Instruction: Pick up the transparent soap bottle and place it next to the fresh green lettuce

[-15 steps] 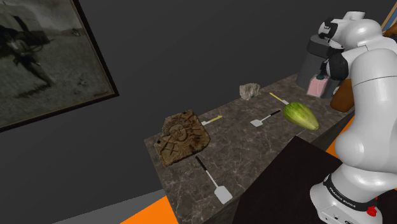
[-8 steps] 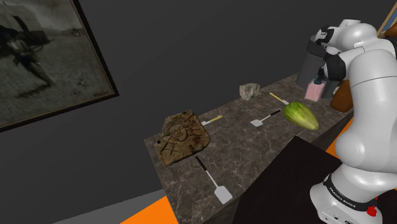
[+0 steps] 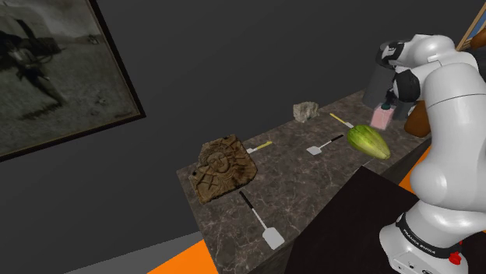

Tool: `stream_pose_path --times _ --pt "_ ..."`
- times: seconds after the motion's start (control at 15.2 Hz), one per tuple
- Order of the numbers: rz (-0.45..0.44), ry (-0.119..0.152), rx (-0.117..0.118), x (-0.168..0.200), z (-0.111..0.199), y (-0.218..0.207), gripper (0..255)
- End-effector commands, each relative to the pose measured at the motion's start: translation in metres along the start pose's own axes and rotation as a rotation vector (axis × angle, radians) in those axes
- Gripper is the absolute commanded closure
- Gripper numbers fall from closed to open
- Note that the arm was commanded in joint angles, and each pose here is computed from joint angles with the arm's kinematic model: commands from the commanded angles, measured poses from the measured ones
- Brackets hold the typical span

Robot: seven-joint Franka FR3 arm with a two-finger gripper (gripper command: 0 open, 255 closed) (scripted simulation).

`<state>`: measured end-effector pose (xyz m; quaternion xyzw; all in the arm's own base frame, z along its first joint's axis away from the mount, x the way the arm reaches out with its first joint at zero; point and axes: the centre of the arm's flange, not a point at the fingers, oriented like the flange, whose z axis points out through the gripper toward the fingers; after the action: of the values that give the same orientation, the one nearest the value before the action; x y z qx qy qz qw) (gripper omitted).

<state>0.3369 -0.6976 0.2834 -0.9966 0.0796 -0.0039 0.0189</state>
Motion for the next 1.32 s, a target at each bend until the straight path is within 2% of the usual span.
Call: stream_pose_path --times 0.0,0.59,1.12,1.19,1.25 --pt "0.000 0.000 -0.001 0.000 0.011 0.000 255" --pt "0.000 0.000 -0.001 0.000 0.056 0.002 255" --pt "0.000 0.000 -0.001 0.000 0.056 0.002 255" --pt "0.000 0.000 -0.001 -0.001 0.057 0.000 0" --pt "0.000 0.000 -0.001 -0.001 0.059 0.000 0"
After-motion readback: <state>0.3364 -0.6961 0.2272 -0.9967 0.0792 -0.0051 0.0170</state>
